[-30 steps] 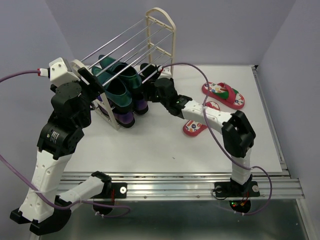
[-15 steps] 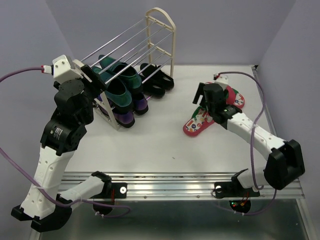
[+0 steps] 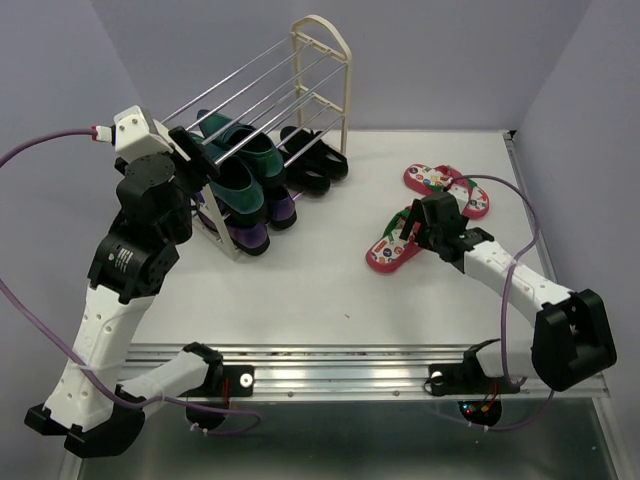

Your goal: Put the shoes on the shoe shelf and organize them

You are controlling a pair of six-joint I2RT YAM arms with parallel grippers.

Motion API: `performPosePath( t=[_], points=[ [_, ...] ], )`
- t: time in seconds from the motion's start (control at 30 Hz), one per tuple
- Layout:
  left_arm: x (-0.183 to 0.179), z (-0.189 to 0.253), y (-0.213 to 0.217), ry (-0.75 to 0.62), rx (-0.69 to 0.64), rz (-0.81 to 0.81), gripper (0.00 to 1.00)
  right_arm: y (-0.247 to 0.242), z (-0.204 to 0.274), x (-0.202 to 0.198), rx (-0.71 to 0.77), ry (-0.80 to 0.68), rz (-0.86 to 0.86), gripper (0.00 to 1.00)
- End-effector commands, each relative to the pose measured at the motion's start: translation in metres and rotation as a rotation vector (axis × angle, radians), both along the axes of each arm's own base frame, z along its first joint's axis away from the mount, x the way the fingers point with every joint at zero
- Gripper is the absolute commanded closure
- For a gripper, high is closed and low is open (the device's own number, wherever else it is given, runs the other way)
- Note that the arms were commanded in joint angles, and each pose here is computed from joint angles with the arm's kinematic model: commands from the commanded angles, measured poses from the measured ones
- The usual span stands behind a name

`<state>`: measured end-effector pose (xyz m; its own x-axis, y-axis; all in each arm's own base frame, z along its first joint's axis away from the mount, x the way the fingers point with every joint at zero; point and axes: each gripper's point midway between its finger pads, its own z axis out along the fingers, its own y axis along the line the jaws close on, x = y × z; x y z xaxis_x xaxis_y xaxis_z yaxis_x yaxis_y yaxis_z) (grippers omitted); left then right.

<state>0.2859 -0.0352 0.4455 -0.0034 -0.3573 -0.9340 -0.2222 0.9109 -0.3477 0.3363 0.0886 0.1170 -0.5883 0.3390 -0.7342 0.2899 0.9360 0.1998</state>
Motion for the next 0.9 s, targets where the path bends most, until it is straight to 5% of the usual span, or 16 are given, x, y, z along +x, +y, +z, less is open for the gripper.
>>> performPosePath(
  t=[0.0,0.13,0.23,0.37,0.4,0.5,0.87],
  points=[
    [0.002,0.007,-0.001,-0.032,-0.008,-0.005,0.24,0.016,-0.008,0.008,0.069,-0.009,0.036,0.07],
    [0.004,0.006,-0.003,-0.026,-0.010,-0.010,0.24,0.020,-0.025,0.015,0.067,0.007,0.041,0.12],
    [0.003,0.009,-0.006,-0.031,-0.012,-0.025,0.24,0.018,-0.040,0.022,0.034,0.027,0.028,0.25],
    [0.005,0.011,-0.011,-0.017,0.006,-0.054,0.24,0.017,-0.030,0.034,0.011,-0.034,0.040,0.53],
    [0.007,0.007,-0.013,0.004,0.019,-0.060,0.24,0.020,-0.021,0.038,0.011,-0.069,0.070,0.74],
    [0.010,0.008,-0.020,0.011,0.024,-0.099,0.24,0.031,-0.003,0.042,0.003,-0.125,0.171,0.99],
    [0.023,0.002,-0.075,0.044,0.034,-0.297,0.24,0.112,0.047,0.015,0.088,-0.275,0.705,0.99]
  ],
)
